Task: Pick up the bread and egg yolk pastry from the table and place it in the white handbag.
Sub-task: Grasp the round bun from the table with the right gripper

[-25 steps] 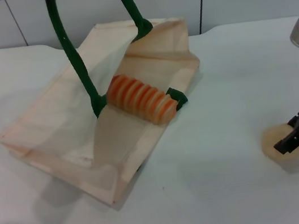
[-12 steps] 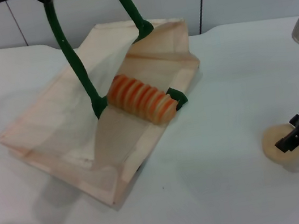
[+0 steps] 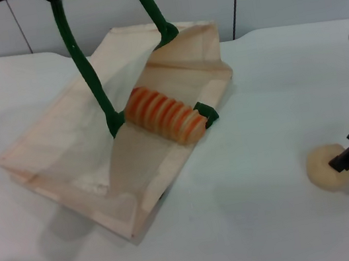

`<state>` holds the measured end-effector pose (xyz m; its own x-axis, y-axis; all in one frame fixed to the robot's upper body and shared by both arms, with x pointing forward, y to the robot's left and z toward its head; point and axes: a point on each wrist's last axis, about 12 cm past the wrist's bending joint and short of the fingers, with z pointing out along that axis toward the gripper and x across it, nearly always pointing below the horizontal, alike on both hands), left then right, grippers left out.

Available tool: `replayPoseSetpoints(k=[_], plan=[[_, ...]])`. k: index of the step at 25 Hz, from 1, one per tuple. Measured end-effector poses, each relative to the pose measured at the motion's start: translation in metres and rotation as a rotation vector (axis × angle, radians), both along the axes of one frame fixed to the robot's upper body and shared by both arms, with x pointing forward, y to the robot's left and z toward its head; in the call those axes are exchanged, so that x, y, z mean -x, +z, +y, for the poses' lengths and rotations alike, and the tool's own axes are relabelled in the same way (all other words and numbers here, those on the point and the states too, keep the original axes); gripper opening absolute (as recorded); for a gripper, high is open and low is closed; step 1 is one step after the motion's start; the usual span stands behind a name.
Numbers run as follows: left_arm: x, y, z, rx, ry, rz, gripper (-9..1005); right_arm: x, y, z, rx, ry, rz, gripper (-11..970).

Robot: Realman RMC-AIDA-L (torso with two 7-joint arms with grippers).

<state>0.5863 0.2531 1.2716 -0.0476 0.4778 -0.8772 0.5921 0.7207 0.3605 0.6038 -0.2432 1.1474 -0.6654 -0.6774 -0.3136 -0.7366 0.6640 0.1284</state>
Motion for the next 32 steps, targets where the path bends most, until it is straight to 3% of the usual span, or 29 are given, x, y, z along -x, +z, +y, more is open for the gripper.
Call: replayPoseSetpoints(k=[27,32], plan=[[-0.002,0.002,-0.003,0.001,-0.007,-0.003,196,0.000,-0.009,0.022,-0.028,0.078,0.059,754],[-0.002,0.001,-0.002,0.001,-0.006,-0.002,197,0.000,-0.010,0.022,-0.029,0.078,0.064,694]])
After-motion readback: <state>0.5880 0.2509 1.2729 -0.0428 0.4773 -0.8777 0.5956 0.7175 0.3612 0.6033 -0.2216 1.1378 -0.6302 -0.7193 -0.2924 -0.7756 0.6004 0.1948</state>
